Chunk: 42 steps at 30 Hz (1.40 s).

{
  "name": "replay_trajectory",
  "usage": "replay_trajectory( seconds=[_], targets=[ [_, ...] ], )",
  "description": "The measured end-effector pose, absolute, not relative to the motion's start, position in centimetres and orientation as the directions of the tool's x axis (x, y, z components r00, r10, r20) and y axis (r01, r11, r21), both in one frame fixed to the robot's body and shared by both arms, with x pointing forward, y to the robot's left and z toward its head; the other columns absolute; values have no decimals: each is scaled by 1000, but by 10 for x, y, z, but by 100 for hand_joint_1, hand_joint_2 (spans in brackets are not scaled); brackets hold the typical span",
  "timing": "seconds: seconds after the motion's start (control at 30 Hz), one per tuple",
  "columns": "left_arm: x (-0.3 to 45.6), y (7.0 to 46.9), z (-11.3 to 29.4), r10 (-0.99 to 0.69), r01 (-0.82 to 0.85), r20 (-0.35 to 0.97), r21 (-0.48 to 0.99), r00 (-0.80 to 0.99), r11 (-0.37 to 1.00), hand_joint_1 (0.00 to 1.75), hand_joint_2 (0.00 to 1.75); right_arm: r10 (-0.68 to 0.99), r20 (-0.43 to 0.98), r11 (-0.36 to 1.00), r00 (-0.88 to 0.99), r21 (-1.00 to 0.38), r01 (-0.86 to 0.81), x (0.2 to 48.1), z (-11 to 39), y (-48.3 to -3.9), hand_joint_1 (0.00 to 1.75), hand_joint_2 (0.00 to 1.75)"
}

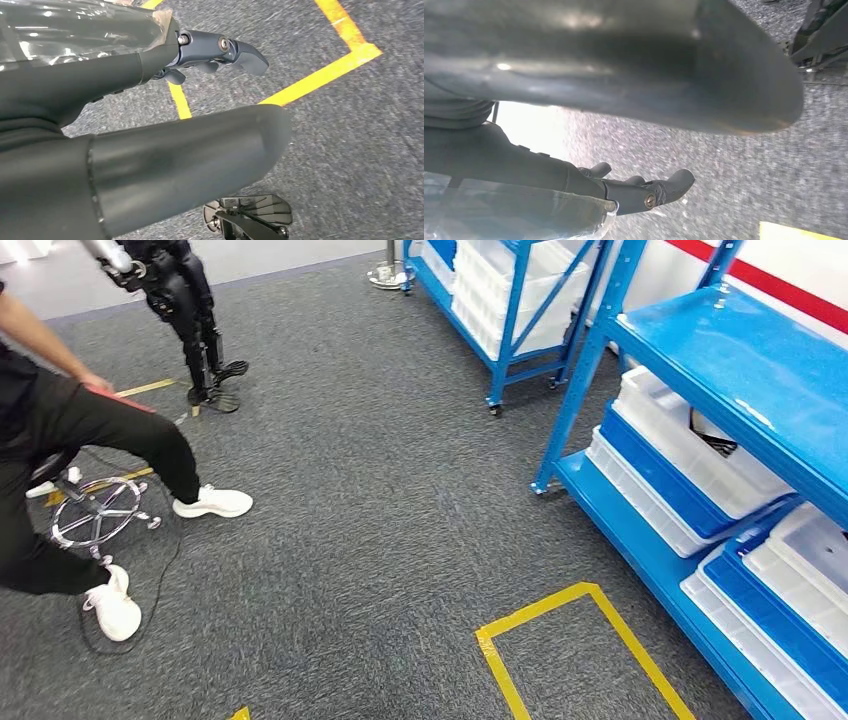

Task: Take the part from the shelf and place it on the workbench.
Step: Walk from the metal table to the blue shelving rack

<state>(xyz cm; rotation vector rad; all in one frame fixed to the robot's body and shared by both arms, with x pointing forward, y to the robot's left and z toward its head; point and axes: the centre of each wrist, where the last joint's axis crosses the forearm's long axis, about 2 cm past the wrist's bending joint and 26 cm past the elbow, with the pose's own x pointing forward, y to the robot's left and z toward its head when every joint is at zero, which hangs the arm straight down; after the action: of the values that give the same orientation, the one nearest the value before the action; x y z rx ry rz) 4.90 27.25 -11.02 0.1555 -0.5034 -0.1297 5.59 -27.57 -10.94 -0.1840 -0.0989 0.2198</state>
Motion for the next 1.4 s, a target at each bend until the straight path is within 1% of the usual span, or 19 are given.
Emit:
replay_trajectory(
  seconds=[0.4,1.4],
  targets=[
    [52,273,-110,-171,98,477,175,862,980,0,0,243,104,955,964,-197,-220,57,-109,-277,0,0],
    [52,272,-110,-171,102,490,164,855,981,0,0,213,82,961,973,-198,-194,57,-109,-277,0,0]
  ],
)
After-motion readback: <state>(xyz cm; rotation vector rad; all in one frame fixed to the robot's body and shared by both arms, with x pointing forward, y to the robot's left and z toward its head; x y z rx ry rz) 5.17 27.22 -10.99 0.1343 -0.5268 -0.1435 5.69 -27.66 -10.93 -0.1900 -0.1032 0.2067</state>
